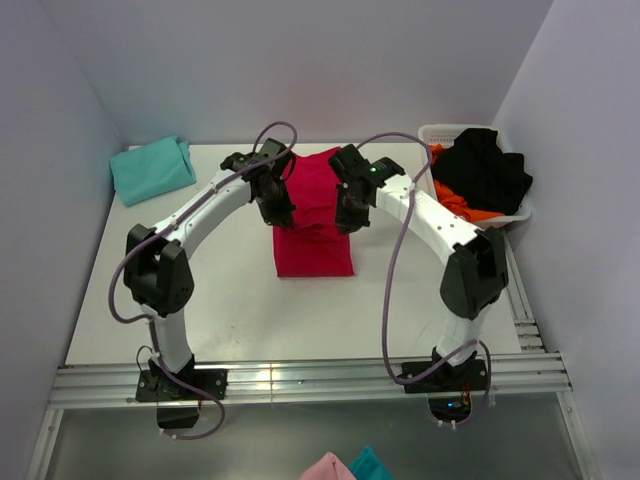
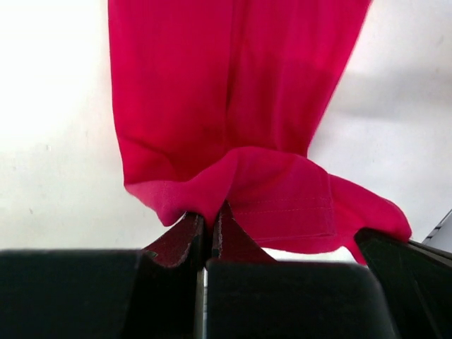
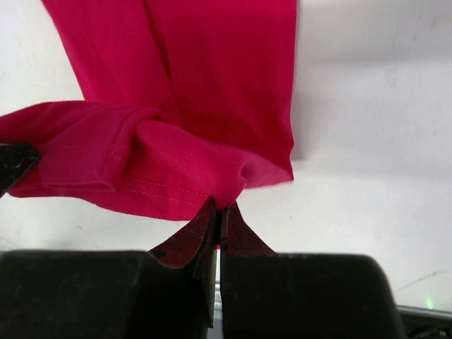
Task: Fold and stack the t-shirts
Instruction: Fold the tshirt
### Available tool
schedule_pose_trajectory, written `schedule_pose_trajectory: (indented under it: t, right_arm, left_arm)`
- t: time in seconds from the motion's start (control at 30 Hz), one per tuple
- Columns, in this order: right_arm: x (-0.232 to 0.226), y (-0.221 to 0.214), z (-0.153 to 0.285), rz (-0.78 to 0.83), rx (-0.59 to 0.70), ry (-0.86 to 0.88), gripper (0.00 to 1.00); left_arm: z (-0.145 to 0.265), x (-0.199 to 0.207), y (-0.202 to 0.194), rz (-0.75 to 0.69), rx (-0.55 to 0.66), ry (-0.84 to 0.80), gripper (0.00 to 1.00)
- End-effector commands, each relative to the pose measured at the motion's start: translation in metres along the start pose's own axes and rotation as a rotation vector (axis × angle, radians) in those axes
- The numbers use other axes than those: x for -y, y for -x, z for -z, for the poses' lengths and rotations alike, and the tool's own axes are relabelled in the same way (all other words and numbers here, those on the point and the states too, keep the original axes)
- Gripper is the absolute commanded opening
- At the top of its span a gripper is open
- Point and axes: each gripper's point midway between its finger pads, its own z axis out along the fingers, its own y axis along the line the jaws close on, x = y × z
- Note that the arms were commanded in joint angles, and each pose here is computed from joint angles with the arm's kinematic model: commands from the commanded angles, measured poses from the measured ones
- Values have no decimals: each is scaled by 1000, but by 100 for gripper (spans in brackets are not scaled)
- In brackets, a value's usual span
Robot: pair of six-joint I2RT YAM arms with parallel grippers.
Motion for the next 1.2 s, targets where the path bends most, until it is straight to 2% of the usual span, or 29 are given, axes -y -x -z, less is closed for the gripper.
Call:
schedule_pose_trajectory:
  t: [0.0, 0.17, 0.2, 0.23, 0.27, 0.3, 0.33, 0.37, 0.4, 0.43, 0.53, 0.57, 0.63, 0.67, 0.73, 0.77, 0.8, 0.87, 0.93, 1.0, 1.03, 1.17]
  right_arm:
    - [-3, 28, 2, 22, 33, -19, 0]
    - [-6, 62, -29, -10, 9, -54, 0]
    - [-9, 78, -24, -18, 42, -57, 0]
    - [-4, 83, -45, -39, 14, -89, 5]
    - [-11, 101, -41, -55, 52, -68, 13]
    - [-7, 106, -44, -70, 49, -89, 37]
    - [3, 112, -64, -113, 22, -122, 52]
    - [-2, 130, -58, -137, 63, -94, 64]
    - [2, 133, -60, -155, 51, -102, 84]
    - [7, 136, -69, -184, 43, -115, 88]
    - [17, 151, -57, -249, 77, -77, 89]
    - [28, 143, -65, -259, 51, -103, 89]
    - [33, 148, -46, -250, 107, -96, 89]
    - [40, 135, -51, -244, 75, -120, 89]
    - [40, 129, -35, -233, 102, -93, 89]
    - [48, 105, -45, -230, 42, -105, 89]
    - [40, 108, -30, -226, 97, -48, 89]
    - [46, 75, -39, -227, 47, -40, 89]
    - [37, 66, -27, -232, 78, 25, 89]
    - [43, 26, -39, -229, 14, 34, 88]
    - [34, 30, -32, -225, 36, 73, 88]
    - [37, -14, -51, -212, -20, 106, 88]
  left_arm:
    - [-2, 5, 26, -30, 13, -30, 0]
    - [-34, -2, 62, 3, 19, -33, 0]
    - [-40, -1, 70, -10, 25, -44, 2]
    - [-57, -9, 81, 8, 27, -31, 10]
    - [-58, -4, 95, 11, 50, -58, 24]
    - [-64, -5, 106, 12, 58, -71, 69]
    - [-79, -15, 118, 37, 53, -62, 99]
    - [-73, -5, 137, 34, 89, -110, 99]
    - [-73, -5, 149, 43, 103, -124, 100]
    - [-76, -12, 162, 66, 113, -124, 99]
    - [-52, -19, 193, 124, 179, -187, 100]
    - [-47, -23, 197, 126, 194, -185, 99]
    - [-29, -31, 204, 120, 233, -178, 99]
    - [-27, -37, 201, 111, 235, -156, 99]
    - [-10, -40, 192, 103, 241, -149, 99]
    - [-19, -54, 176, 110, 207, -104, 99]
    - [-20, -57, 168, 109, 201, -96, 100]
    - [-21, -68, 131, 105, 159, -62, 99]
    - [-8, -62, 108, 81, 185, -85, 100]
    - [-27, -81, 49, 121, 94, -59, 100]
    - [-28, -82, 36, 110, 81, -69, 100]
    - [-42, -87, -12, 135, 30, -83, 99]
